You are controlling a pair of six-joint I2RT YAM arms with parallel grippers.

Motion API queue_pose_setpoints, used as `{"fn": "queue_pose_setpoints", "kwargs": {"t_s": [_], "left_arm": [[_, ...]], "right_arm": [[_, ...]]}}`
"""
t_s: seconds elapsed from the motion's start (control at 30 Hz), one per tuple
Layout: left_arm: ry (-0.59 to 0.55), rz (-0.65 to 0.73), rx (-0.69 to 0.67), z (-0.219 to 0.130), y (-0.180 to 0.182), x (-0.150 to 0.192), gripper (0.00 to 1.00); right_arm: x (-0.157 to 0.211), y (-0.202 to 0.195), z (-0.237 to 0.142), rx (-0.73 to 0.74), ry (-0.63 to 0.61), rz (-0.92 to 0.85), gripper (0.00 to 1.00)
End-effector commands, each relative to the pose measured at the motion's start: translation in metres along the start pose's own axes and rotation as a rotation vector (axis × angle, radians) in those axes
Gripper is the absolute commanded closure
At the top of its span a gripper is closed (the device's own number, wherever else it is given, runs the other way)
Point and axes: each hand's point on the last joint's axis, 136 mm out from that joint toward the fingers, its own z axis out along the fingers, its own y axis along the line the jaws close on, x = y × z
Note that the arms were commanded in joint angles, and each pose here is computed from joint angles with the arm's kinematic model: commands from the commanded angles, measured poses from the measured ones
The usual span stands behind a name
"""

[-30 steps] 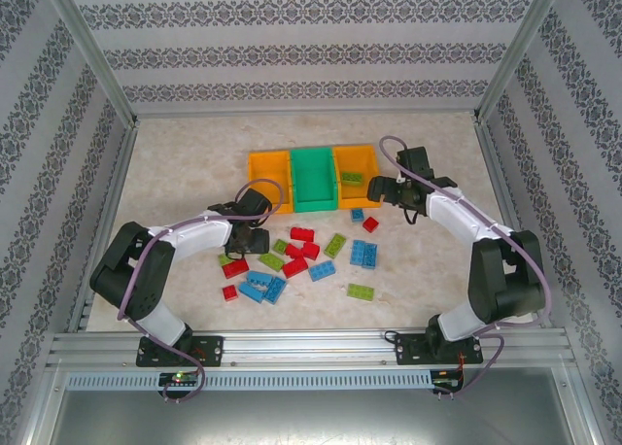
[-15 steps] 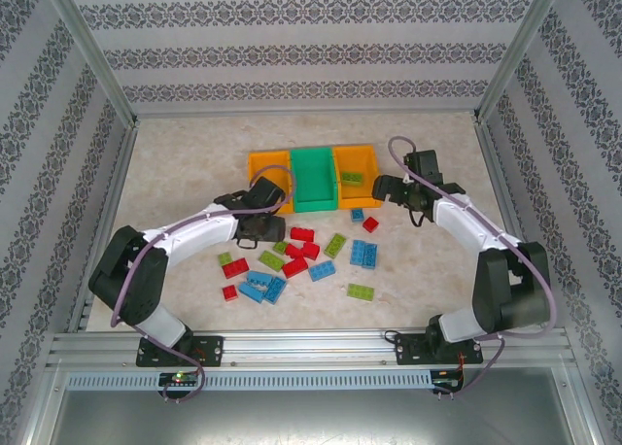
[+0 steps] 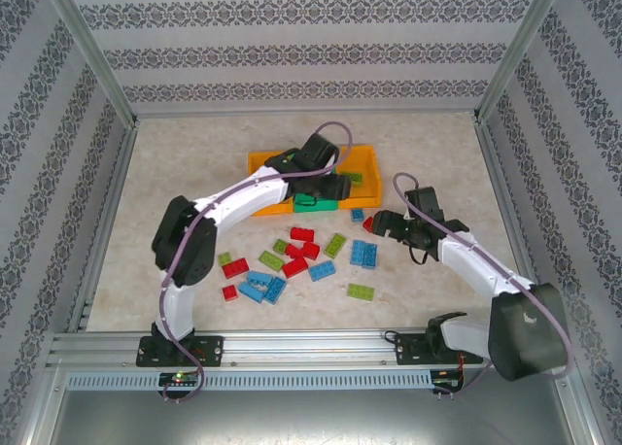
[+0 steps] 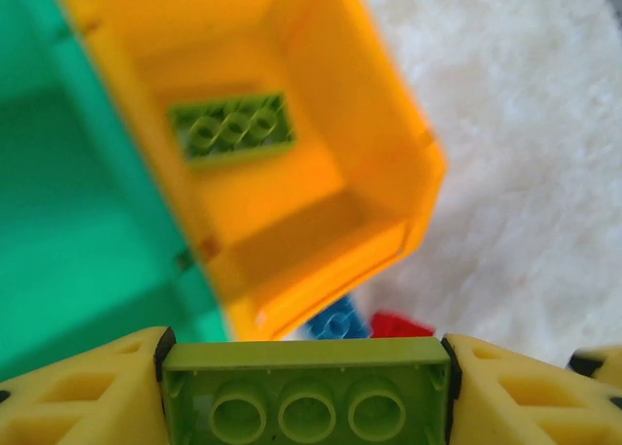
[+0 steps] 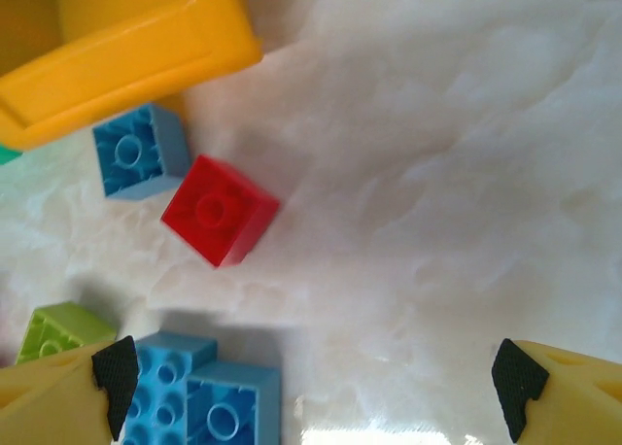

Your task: Sort the legos into containers by color

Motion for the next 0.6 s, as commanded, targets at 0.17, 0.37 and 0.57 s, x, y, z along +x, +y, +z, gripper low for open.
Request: {"fn": "queue_pose_setpoints", "kwargs": {"t_s": [0.17,0.37,0.57], "left_arm": [[0.028,0.03,0.087,0.036,-0.027,-0.027,0.4],[-0.033,-0.027,-0.025,0.059,0.003,-0.039,0.33],[-0.036,-0.027,-0.045,0.062,0.008,-0.041,0.16]], "right_arm": [[0.031,-0.007,-0.008,0.033,0.025,0.059,0.03],[0.05,0.001,-0.01,0.033,0.045,0.022,0.03],[0.077,0.009,-0.016,0.069,0.103,-0.001,0.04]]}}
